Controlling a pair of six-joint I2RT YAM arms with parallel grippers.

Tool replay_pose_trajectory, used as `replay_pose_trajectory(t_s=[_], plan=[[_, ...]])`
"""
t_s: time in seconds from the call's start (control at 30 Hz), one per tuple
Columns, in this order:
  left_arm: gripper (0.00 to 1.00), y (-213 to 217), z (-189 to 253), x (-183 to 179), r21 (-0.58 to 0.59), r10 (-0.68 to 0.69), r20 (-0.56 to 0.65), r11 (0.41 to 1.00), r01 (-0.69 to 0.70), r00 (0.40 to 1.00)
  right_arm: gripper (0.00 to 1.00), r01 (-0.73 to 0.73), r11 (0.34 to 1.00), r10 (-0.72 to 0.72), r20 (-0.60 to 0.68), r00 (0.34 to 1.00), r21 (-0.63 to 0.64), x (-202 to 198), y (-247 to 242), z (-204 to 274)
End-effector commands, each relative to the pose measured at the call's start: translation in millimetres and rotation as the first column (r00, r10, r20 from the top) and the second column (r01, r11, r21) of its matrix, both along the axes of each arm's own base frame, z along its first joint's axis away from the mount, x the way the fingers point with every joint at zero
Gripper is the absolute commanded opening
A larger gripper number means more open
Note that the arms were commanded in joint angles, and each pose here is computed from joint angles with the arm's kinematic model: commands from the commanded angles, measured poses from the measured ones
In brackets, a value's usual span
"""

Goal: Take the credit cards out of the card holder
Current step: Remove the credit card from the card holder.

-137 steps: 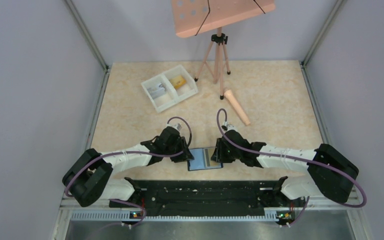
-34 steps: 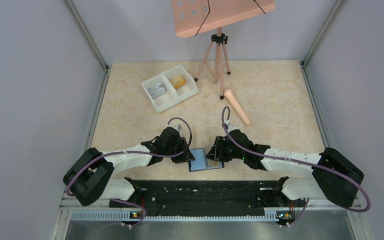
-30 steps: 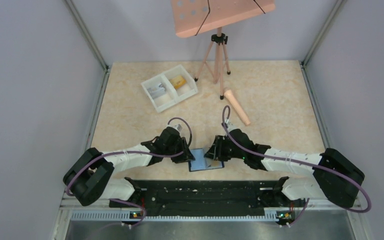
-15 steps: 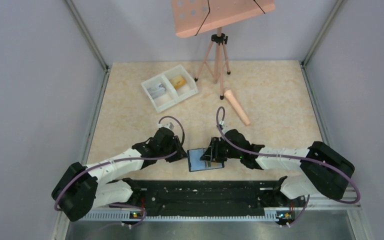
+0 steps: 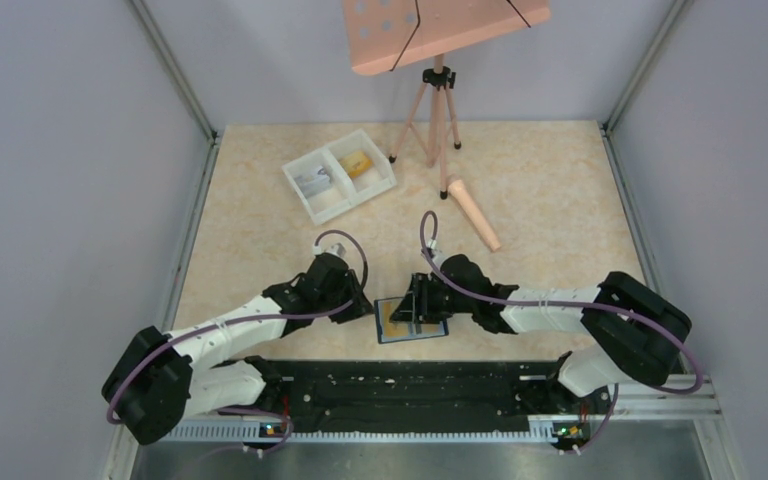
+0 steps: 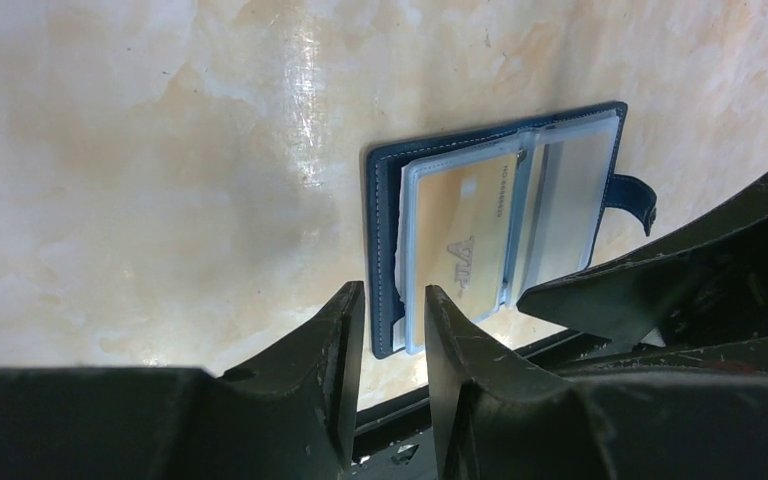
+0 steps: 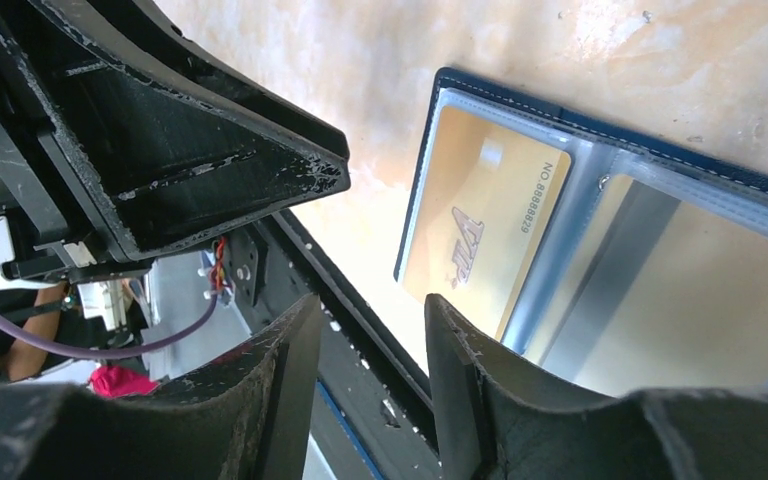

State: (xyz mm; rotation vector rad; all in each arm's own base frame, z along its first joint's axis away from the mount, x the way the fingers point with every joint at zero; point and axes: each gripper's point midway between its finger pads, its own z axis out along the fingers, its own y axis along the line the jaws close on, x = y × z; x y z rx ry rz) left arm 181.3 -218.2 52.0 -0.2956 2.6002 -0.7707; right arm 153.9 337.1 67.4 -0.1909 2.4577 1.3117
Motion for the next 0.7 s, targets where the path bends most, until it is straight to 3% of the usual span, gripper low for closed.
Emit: replay_pose_trajectory(t_s=[0.0, 0.2, 0.43, 0.67], plan=[[0.34, -15, 20, 10, -0.054, -0.043, 0.054, 0.997, 0.046, 0.998, 0.42, 0.024, 0.999, -0.025, 0.055, 0.998, 0.024, 12, 4, 18], [0.31, -35, 14, 4, -0.131, -0.13, 0.033, 0.982, 0.134, 0.991, 0.32, 0.102, 0.993, -0.098, 0.067, 0.993, -0.054, 27, -18, 6], [0.19, -41, -8, -1, -0.139, -0.161, -0.017, 0.978, 0.157, 0.987, 0.29, 0.118, 0.99, -0.114, 0.052, 0.992, -0.076, 34, -27, -6], [0.13, -36, -26, -7, -0.119, -0.157, -0.056, 0.982, 0.15, 0.986, 0.28, 0.081, 0.995, -0.08, 0.03, 0.996, -0.062, 31, -21, -15]])
